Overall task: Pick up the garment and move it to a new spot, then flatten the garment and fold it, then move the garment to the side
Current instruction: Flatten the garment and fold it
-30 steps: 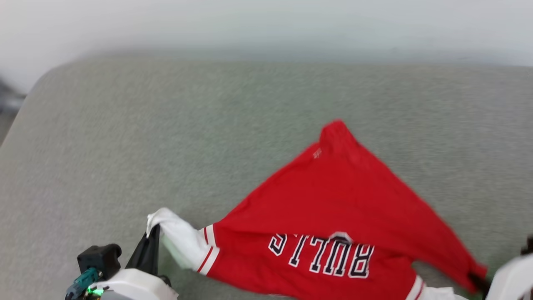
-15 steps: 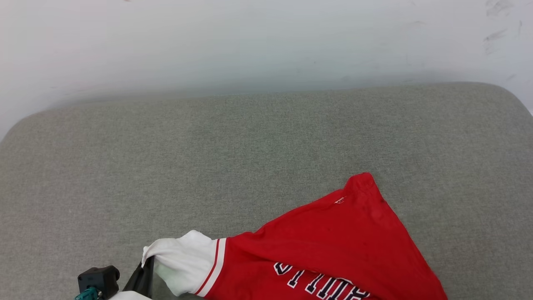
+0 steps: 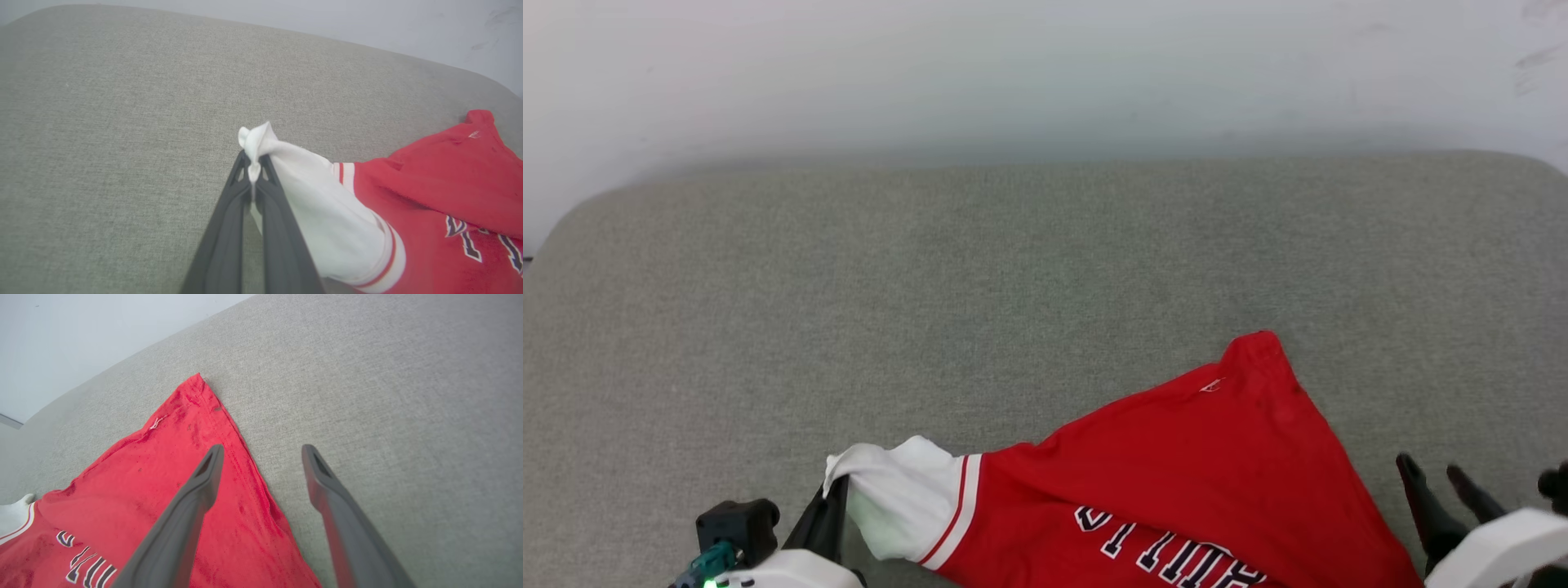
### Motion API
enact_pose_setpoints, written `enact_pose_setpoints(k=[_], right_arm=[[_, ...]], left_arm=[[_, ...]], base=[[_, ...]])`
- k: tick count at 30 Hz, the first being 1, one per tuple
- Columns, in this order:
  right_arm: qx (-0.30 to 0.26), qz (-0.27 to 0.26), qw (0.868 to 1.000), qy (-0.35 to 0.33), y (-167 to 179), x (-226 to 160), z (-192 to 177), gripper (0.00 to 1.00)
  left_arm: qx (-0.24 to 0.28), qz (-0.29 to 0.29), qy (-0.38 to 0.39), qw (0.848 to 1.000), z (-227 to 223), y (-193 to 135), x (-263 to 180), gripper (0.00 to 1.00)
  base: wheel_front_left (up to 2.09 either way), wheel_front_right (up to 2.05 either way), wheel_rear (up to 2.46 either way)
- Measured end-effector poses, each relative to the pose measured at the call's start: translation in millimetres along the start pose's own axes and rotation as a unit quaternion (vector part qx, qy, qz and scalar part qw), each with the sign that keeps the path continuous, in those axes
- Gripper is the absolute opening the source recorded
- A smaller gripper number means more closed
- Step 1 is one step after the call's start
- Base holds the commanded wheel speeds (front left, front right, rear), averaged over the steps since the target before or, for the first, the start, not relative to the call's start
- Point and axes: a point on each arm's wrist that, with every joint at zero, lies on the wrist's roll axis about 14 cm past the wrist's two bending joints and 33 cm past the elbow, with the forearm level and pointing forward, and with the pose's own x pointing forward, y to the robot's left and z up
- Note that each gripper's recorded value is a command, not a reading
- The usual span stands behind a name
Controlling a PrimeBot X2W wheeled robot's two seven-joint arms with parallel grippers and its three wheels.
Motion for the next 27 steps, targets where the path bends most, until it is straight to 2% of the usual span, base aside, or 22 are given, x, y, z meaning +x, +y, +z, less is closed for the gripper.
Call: enact_pose_setpoints(k=[4, 7, 10, 15, 20, 24, 27], right_arm=[[-0.029, 0.022, 0.999, -0.012, 10.5, 27.5, 19.9, 1.00], [-0.044, 0.048, 0.998, 0.019, 23.4, 50.5, 22.5, 1.00], [-0.080, 0.062, 0.991, 0.089, 28.6, 73.5, 18.3, 1.00], [-0.143, 0.081, 0.967, 0.195, 42.3, 106.5, 19.9, 1.00], [-0.190, 0.101, 0.938, 0.272, 62.4, 128.2, 2.6, 1.00], [-0.205, 0.116, 0.918, 0.319, 73.6, 138.4, -23.5, 1.00], [-0.205, 0.119, 0.908, 0.345, 72.4, 143.7, -39.1, 1.00]], left_arm=[[0.001, -0.003, -0.008, 1.000, 5.4, -2.6, 8.2, 0.00], [0.000, -0.005, -0.012, 1.000, 7.2, -5.3, 12.2, 0.00], [0.000, -0.009, -0.016, 1.000, 9.2, -7.5, 19.7, 0.00], [-0.002, -0.010, -0.022, 1.000, 11.1, -7.9, 33.0, 0.00], [-0.007, -0.005, -0.029, 1.000, 12.1, -6.1, 43.5, 0.00], [-0.006, 0.001, -0.030, 1.000, 10.1, -1.3, 49.9, 0.00], [-0.008, 0.005, -0.030, 1.000, 7.3, 0.6, 54.5, 0.00]], base=[[0.00, 0.00, 0.00], [0.00, 0.00, 0.00], [0.00, 0.00, 0.00], [0.00, 0.00, 0.00], [0.00, 0.00, 0.00], [0.00, 0.00, 0.00], [0.00, 0.00, 0.00]])
